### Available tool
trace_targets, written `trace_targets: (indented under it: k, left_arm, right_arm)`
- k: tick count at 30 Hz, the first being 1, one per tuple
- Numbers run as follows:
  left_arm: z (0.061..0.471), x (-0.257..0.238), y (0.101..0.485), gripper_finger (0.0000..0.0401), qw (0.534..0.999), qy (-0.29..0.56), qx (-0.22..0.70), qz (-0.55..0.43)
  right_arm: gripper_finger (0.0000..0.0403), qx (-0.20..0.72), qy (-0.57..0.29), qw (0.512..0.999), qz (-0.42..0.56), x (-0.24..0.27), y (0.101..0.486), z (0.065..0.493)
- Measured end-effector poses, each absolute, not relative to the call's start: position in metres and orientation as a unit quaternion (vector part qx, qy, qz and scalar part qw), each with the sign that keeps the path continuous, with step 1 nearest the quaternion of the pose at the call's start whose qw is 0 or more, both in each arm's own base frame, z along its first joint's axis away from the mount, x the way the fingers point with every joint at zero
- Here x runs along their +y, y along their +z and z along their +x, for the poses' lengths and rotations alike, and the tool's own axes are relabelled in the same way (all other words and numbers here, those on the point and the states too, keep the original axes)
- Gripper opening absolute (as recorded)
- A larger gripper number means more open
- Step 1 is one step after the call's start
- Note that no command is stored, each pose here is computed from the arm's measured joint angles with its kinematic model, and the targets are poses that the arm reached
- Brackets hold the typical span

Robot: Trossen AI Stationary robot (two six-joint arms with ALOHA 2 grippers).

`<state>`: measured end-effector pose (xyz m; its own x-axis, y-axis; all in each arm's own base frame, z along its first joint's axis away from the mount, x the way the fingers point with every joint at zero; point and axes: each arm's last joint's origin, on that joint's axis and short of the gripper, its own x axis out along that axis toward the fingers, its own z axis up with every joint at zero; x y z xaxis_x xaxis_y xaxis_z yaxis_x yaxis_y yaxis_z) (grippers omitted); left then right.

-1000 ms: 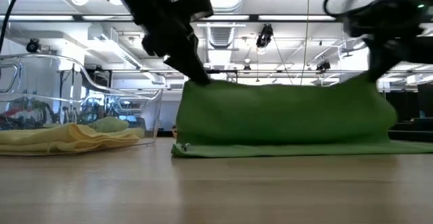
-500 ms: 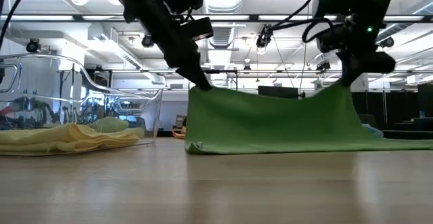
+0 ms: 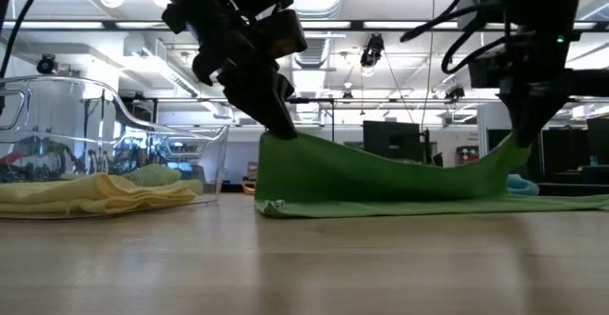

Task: Fold microfiber towels
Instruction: Fold the right green microfiber towel on the table

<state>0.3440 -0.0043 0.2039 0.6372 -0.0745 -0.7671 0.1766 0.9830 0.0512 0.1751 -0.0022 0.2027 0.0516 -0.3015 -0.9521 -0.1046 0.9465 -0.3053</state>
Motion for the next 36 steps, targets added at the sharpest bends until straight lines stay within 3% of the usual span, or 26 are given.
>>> trace_targets:
  k: [7,14,23,31,36]
  left_arm:
    - [0.344,-0.009,0.204,0.0001,0.903,-0.075,0.419,0.064]
    - [0.347,-0.014,0.201,0.0001,0.905,-0.070,0.417,0.044]
    - [0.357,-0.027,0.177,0.0001,0.898,-0.089,0.428,0.047]
    - [0.361,-0.030,0.171,0.0001,0.900,-0.093,0.423,0.048]
    - [0.360,-0.035,0.171,0.0001,0.897,-0.130,0.420,0.038]
  right_arm:
    - [0.0009,0.699,-0.076,0.707,-0.082,0.009,0.199,0.192]
    - [0.0009,0.769,-0.060,0.632,-0.073,0.010,0.176,0.194]
    - [0.0008,0.804,-0.026,0.589,-0.076,0.016,0.156,0.199]
    - [0.0012,0.800,-0.006,0.598,-0.057,0.021,0.150,0.202]
    - [0.0049,0.803,-0.010,0.595,-0.047,0.021,0.150,0.201]
